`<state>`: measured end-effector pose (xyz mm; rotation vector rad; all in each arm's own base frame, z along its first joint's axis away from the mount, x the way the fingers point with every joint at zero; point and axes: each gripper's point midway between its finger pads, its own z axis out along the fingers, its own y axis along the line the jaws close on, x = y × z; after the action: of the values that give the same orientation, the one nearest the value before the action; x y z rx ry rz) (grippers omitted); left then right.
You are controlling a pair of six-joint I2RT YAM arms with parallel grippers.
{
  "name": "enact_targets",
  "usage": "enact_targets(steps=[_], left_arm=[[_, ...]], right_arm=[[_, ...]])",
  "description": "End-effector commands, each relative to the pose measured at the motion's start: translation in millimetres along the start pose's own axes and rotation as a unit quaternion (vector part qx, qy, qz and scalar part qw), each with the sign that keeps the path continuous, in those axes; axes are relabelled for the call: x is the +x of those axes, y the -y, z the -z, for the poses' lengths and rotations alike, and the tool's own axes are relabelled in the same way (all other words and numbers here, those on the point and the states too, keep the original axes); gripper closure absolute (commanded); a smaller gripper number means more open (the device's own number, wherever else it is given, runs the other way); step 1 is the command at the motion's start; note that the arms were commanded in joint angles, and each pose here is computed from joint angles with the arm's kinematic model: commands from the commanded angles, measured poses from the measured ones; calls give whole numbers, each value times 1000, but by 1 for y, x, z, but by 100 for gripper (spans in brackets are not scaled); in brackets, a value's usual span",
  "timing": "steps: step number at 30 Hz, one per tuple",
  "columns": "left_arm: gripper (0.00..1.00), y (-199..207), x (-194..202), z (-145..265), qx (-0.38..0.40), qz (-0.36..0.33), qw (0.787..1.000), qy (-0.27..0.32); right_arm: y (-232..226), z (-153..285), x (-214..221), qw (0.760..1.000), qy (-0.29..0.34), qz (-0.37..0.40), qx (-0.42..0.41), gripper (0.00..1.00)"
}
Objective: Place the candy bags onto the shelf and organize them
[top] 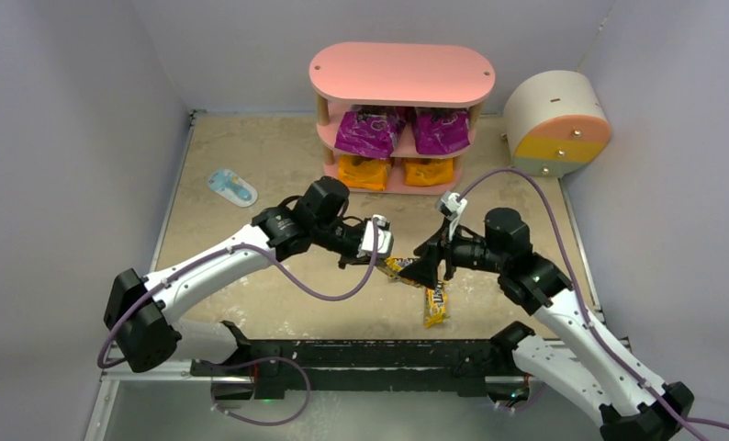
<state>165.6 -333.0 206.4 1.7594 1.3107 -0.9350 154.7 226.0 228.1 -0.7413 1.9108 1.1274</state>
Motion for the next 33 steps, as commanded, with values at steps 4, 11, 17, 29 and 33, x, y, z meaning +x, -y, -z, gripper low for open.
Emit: enact_targets(steps=[4, 11, 17, 29, 33], left_arm=[[100, -3, -27, 15, -13, -35, 999, 15], [100, -11, -32, 18, -32, -21, 999, 12], [100, -18, -33, 18, -42, -18, 999, 3], [23, -58, -51, 47, -191, 37, 981, 14], [14, -96, -63, 103, -389, 137, 909, 61]], right_arm=[[3, 0, 26, 997, -74, -21, -2, 42], [8, -5, 37, 996, -90, -21, 15, 56], [13, -9, 48, 992, -118, -23, 38, 69], [20, -8, 26, 990, -83, -64, 92, 95], [31, -7, 5, 982, -42, -110, 149, 100]])
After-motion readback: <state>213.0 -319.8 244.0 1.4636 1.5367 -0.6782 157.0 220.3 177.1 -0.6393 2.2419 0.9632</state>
